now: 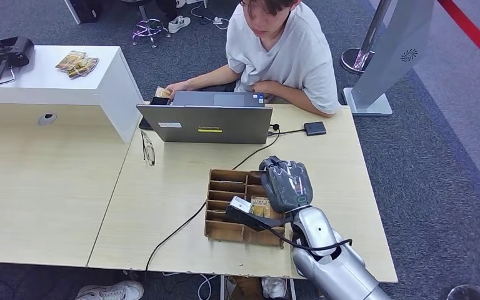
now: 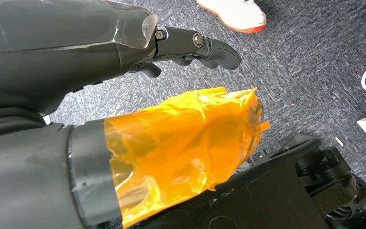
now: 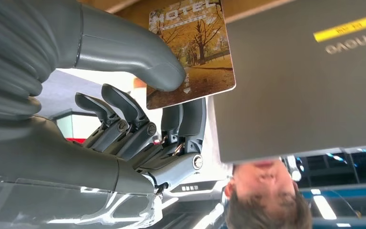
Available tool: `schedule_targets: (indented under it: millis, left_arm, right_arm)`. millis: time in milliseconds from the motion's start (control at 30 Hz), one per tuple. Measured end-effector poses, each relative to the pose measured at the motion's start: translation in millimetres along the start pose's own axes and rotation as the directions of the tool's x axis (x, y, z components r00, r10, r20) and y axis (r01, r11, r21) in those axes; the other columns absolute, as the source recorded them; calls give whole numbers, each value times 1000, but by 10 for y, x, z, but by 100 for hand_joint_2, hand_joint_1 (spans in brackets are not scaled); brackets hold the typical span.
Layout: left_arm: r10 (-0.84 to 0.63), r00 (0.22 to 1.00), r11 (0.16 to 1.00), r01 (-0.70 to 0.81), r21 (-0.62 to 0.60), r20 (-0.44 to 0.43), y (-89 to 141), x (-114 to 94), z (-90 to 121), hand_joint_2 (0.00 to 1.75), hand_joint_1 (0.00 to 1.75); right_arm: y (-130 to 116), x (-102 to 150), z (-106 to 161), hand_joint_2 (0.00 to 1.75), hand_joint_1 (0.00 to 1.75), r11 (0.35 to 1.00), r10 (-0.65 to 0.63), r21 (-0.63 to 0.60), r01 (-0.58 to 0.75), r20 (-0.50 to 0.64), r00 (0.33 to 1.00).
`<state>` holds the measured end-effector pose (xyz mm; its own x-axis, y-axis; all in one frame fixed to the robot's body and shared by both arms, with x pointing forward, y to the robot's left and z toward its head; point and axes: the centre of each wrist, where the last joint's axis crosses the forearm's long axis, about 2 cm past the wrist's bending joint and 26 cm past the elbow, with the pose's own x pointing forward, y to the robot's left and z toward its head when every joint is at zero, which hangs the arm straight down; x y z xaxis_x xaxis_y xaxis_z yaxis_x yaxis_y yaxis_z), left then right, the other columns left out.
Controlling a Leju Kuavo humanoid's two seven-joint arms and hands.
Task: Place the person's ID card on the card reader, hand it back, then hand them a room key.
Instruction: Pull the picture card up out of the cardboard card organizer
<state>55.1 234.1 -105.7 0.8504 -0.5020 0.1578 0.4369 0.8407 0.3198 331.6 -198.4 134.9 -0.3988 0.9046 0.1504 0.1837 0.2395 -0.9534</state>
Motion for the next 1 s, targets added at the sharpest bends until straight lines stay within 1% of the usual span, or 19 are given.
schedule_targets:
  millis: [467, 1000]
  left_arm:
    - [10, 1000, 1000, -10, 2, -4, 0, -2, 0, 0, 0]
    - [28, 1000, 1000, -28, 7, -11, 2, -5, 0, 0, 0]
  right_arm:
    - [-273, 171, -46, 175, 174, 990, -26, -136, 36, 74, 997]
    - [-521, 362, -10, 175, 175, 959, -58, -263, 102, 167, 984]
